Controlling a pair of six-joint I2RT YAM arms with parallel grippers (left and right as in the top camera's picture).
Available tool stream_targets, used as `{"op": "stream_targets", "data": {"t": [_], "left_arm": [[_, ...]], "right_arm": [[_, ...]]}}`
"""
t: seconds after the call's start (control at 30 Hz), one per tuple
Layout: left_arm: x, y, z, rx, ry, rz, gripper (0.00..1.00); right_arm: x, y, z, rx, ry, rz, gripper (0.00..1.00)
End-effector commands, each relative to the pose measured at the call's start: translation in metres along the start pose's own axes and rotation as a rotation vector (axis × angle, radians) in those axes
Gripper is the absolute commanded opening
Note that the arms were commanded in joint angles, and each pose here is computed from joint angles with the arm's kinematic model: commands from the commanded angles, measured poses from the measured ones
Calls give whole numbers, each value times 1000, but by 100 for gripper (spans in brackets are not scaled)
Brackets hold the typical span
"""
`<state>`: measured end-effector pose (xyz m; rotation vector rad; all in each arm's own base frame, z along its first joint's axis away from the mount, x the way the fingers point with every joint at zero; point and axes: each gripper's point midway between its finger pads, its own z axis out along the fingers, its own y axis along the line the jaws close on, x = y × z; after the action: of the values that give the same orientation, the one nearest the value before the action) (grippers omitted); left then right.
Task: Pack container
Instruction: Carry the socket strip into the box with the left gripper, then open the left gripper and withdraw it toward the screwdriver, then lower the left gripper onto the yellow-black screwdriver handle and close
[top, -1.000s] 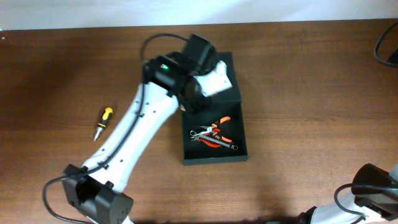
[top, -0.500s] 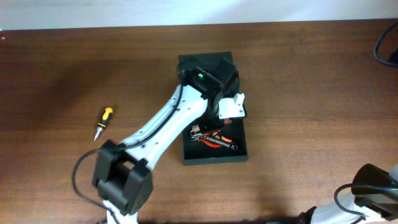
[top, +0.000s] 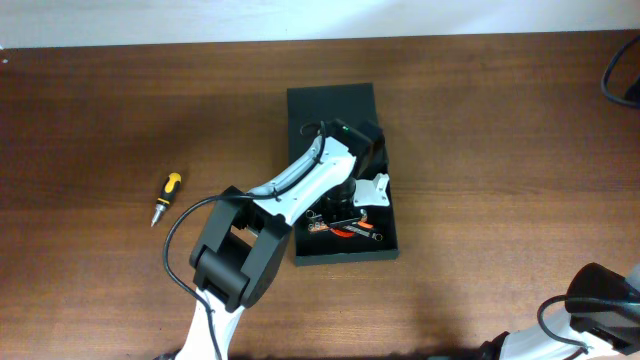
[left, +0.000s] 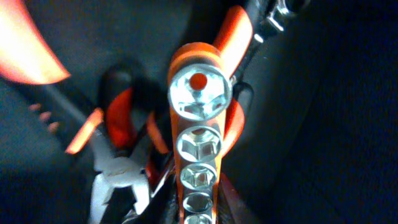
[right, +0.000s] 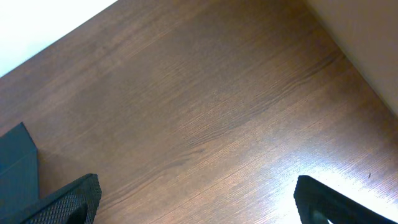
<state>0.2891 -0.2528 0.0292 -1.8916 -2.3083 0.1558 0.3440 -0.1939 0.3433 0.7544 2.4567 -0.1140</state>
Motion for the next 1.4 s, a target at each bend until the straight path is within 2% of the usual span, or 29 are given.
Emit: {"op": "stream_targets", "data": {"t": [0.0, 0.07, 0.13, 0.3, 0.4, 0.5, 0.53, 0.57, 0.67, 0.77, 0.83, 1.03, 1.2, 1.37], "left_arm": [[-2, -5, 0, 30, -16, 13, 40], [0, -6, 0, 35, -10, 10, 49], [5, -4, 0, 20, 17, -26, 68], [13, 9, -21, -74, 65, -135, 77], [7, 15, -54, -139, 8, -161, 81], [6, 26, -100, -276, -64, -204, 83], [10, 32, -125, -358, -91, -238, 87], [16, 37, -143, -417, -108, -274, 98], [51, 49, -201, -583, -191, -478, 99], [106, 50, -237, -606, -252, -656, 99], [154, 52, -251, -616, -252, -785, 99], [266, 65, -259, -583, -245, -1072, 99], [298, 86, -226, -559, -204, -1084, 99], [297, 106, -173, -477, -255, -1059, 99]], "right_arm": [[1, -1, 4, 0, 11, 10, 99], [1, -1, 4, 0, 11, 10, 99], [1, -1, 4, 0, 11, 10, 99], [1, -1, 4, 0, 11, 10, 99], [1, -1, 4, 0, 11, 10, 99], [1, -1, 4, 1, 11, 10, 99], [1, -1, 4, 0, 11, 10, 99], [1, -1, 4, 0, 11, 10, 99], [1, -1, 4, 0, 11, 10, 99], [1, -1, 4, 0, 11, 10, 99], [1, -1, 4, 0, 11, 10, 99], [1, -1, 4, 0, 11, 10, 99], [1, -1, 4, 1, 10, 10, 98], [0, -1, 4, 0, 9, 10, 99]]}}
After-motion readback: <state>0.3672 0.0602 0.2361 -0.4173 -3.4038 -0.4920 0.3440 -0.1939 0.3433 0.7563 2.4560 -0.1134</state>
